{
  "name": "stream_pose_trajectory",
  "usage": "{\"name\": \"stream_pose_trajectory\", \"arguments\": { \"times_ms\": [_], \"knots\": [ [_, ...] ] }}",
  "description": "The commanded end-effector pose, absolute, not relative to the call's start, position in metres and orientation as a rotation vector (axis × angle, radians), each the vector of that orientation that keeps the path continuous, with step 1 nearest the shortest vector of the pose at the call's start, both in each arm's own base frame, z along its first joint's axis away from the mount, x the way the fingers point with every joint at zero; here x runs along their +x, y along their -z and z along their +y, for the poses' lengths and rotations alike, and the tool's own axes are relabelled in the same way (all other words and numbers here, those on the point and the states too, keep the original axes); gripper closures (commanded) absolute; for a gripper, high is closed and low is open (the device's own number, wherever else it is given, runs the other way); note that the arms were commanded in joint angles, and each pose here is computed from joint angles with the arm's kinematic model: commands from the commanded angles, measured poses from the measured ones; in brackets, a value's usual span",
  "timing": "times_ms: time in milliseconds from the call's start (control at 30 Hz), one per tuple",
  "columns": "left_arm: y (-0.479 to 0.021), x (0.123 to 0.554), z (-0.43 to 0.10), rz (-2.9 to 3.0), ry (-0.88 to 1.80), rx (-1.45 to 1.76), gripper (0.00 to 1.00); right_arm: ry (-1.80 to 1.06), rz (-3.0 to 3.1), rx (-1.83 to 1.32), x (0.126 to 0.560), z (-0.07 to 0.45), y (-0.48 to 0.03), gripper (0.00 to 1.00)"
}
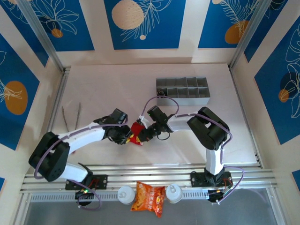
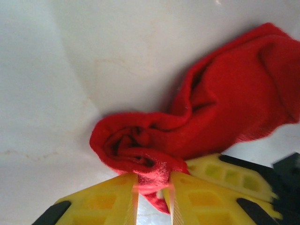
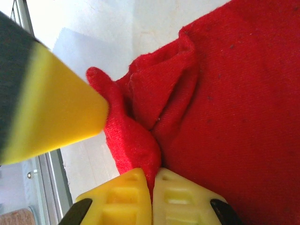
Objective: Roll the socks
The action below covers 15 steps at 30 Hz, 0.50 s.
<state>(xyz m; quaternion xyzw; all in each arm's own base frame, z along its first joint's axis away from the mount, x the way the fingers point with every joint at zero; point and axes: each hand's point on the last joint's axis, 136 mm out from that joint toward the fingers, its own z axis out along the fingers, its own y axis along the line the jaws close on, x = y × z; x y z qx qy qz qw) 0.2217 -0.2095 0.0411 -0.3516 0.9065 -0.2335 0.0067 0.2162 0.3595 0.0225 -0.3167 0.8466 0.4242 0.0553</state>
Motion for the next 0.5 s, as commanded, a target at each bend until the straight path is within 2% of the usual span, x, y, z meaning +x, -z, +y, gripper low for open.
{"name": "stream_pose_trajectory", "arguments": {
  "times_ms": [0,200,467],
  "knots": [
    [-0.029,0.219,-0.202,2.882,0.618,-1.087,0.78,-1.12,2.851,-0.887,0.196,0.325,0.025,1.0],
    [-0.01,0.217,-0.19,2.935,0.411,-1.159,0.8,-1.053,2.778,-1.031,0.193,0.333,0.021,0.99],
    [-0.002,0.206,-0.18,3.045,0.2,-1.204,0.78,-0.739,2.374,-1.24,0.207,0.336,-0.013,0.58]
  ]
}}
